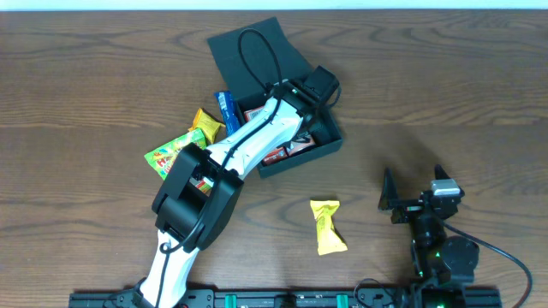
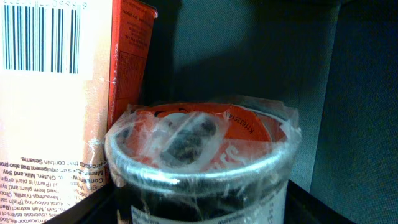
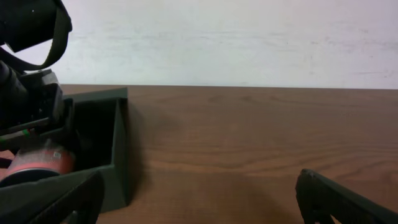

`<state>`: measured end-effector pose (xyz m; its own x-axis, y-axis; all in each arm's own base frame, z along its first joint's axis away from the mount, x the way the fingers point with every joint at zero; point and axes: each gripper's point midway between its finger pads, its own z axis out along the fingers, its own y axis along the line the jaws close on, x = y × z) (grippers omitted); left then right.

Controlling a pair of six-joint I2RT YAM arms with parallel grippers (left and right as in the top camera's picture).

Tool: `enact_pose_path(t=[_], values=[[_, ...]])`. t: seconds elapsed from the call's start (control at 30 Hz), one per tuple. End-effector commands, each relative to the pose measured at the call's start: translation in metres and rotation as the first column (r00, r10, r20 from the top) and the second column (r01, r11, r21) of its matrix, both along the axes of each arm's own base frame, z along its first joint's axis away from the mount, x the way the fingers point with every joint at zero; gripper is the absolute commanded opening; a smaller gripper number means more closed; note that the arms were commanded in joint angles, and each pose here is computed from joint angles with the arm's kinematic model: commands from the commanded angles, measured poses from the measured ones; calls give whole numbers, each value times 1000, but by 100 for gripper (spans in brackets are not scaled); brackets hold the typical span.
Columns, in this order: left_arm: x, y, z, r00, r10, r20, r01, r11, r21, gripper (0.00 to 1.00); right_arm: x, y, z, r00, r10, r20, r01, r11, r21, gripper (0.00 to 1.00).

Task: Pack container
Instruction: 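Lift the tin and lower it into the black box, release, then move the left gripper left to the blue snack bar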

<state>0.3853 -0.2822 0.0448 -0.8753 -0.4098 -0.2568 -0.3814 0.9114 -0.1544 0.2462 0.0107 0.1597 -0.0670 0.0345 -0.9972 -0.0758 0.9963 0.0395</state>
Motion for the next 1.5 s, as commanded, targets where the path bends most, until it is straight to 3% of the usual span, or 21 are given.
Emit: enact_pose_path(t=[0.0, 0.13, 0.5, 1.03, 1.27, 1.47], values=[[7, 5, 5, 999, 19, 27, -19, 1000, 21, 73, 0, -4, -2, 1000, -17, -4, 17, 1000, -11, 99], [6, 10, 6, 999, -21, 30, 19, 998, 58, 72, 0, -4, -2, 1000, -17, -4, 17, 1000, -11, 99], [-17, 73, 6, 988, -107, -107, 137, 934, 330, 76, 0, -4, -2, 1000, -17, -4, 17, 1000, -11, 99], [-10, 71, 64, 943, -314, -111, 333, 866, 374, 79, 0, -4, -2, 1000, -17, -4, 17, 1000, -11, 99], [-21, 92, 90, 927, -344, -148, 373, 813, 447, 71, 0, -4, -2, 1000, -17, -4, 17, 1000, -11, 99], [-19, 113, 130, 921, -377, -95, 369, 770, 520, 81, 0, -4, -2, 1000, -17, -4, 17, 1000, -11, 99]])
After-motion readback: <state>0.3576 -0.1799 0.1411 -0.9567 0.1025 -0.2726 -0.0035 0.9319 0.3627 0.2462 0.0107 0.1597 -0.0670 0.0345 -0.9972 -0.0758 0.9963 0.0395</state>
